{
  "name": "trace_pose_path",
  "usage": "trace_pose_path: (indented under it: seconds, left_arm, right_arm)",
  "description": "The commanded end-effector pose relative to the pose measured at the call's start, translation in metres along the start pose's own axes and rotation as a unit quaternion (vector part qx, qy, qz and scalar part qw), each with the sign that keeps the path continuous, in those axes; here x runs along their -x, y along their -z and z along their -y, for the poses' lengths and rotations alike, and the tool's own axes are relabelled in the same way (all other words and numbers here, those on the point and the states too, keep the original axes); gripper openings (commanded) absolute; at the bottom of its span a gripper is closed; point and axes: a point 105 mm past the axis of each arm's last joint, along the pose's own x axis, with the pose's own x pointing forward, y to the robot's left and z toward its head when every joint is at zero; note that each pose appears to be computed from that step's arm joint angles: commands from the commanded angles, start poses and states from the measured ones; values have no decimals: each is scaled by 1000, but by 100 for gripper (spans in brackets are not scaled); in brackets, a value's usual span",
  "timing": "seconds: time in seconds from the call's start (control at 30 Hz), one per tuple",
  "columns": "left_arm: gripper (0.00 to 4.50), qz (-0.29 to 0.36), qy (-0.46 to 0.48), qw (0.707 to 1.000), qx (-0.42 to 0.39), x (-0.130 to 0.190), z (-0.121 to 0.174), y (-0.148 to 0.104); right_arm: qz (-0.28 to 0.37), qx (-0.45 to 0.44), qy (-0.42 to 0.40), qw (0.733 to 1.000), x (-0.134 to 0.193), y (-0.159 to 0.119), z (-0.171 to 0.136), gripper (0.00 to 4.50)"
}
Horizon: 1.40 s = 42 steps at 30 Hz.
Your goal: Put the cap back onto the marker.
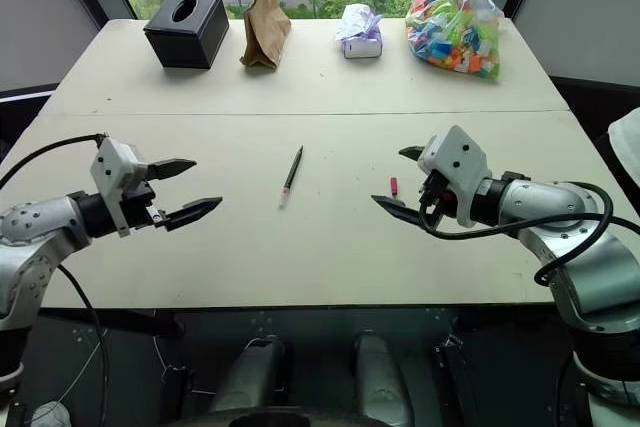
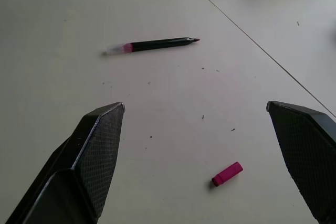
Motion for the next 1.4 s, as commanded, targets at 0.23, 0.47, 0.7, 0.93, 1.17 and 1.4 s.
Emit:
trace_pose_path:
  seconds: [0.23,0.47,0.7,0.93,1.17,1.4]
  left_arm:
    - [448,29,-4,1000,0,-9,9,-15]
    - [448,44,-103,993,44,-49,7,-15]
    - [448,30,-169,982,75,-83,12,-9]
    - [448,-23,-234,964,123,-100,12,14]
    - [448,-37,-219,965,137,-118,29,27]
    - [448,-20,-207,969,133,-127,38,25]
  right_arm:
    - [21,27,8,999,1,-15,4,450]
    - [30,27,13,999,-3,-17,2,450]
    - [33,25,23,999,-5,-16,-1,450]
    - [33,25,38,998,-3,-15,-6,450]
    - [28,21,49,998,0,-13,-12,450]
    - [25,22,52,998,3,-14,-14,450]
